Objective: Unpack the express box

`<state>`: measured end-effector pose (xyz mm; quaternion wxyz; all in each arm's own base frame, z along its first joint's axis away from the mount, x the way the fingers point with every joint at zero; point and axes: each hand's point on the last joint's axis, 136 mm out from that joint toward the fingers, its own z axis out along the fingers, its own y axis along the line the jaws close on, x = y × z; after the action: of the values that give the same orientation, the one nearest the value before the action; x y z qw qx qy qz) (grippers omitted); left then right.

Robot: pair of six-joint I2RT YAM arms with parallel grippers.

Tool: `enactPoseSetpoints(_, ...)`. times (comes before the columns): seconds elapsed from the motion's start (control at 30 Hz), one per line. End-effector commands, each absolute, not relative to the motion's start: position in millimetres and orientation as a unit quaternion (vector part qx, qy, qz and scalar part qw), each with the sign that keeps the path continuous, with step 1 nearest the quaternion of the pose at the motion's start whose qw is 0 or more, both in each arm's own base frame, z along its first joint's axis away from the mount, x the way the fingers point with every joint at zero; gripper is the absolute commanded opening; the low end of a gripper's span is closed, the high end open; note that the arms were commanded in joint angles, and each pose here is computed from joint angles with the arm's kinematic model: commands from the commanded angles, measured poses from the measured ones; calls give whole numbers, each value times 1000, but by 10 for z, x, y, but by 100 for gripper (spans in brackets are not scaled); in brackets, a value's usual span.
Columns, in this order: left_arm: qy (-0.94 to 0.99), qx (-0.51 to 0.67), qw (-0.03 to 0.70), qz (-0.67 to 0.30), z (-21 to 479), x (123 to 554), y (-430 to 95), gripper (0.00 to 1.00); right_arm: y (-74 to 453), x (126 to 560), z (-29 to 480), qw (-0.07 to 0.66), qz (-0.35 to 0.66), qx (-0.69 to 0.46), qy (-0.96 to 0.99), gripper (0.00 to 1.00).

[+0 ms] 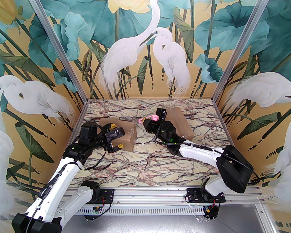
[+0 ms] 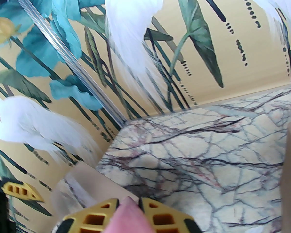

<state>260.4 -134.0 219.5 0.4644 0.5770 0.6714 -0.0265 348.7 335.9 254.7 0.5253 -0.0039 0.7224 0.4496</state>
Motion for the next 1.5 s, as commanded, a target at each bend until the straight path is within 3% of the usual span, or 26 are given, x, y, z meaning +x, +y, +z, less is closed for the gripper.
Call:
enactPoseSetpoints(0.0,628,627,461,-7,2105,2632,-1397,100,3416,3485,2527,496,498,32,710,0)
enactPoseSetpoints(1.47,613,641,462,-8,1866,2798,-1473,99,3387,3454,2066,413,560,162,699,0)
